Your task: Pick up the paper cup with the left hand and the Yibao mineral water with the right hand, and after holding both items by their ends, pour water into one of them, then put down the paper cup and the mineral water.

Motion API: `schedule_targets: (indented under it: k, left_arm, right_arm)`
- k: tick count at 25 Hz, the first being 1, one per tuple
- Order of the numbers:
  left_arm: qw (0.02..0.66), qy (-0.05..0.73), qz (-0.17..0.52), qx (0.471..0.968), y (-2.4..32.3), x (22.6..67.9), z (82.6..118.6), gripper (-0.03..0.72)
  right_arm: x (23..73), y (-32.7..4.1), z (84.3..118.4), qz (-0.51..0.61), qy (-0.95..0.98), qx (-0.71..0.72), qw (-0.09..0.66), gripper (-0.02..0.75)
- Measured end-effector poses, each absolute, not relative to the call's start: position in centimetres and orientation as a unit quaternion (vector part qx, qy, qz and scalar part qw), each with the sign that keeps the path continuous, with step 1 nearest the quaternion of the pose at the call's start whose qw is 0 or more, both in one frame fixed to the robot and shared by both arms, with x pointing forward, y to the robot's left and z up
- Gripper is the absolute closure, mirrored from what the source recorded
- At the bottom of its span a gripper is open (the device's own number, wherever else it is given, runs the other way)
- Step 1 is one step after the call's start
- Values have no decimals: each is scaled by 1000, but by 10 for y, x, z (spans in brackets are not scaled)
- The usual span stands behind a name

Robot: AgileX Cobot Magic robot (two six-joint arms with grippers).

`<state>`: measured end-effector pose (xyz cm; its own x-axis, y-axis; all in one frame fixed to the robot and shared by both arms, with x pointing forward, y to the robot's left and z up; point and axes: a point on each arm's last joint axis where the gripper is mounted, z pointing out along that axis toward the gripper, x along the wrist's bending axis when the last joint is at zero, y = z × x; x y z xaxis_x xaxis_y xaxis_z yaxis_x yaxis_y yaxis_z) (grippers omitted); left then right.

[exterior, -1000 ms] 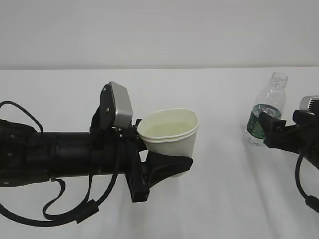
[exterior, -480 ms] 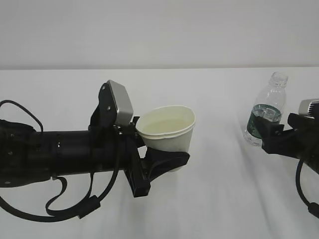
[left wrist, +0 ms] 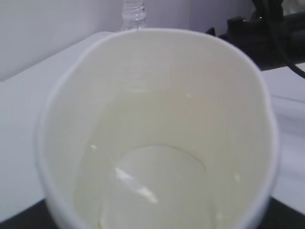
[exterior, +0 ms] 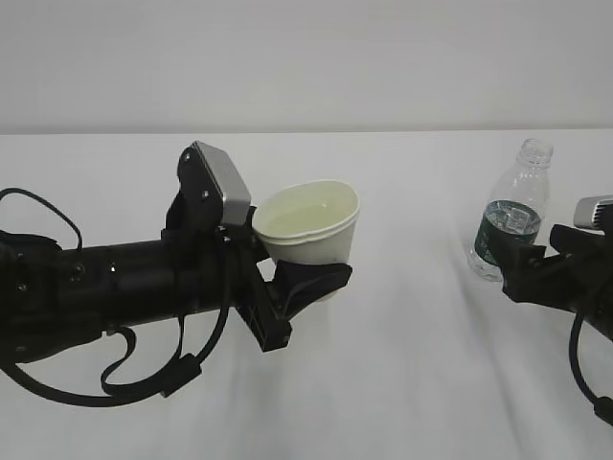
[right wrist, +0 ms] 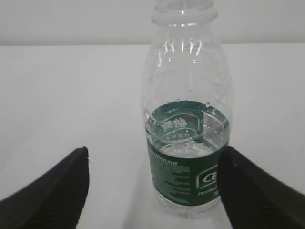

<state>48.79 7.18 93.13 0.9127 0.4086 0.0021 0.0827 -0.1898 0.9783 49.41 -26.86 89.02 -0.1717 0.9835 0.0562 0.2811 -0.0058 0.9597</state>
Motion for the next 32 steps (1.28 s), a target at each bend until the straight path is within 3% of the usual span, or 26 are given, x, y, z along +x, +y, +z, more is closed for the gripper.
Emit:
schedule_targets:
  k: [32]
  left_arm:
    - [580,281,225,730,137,537,929,271]
  right_arm:
    - [493,-266,890,482,609,517,361,128]
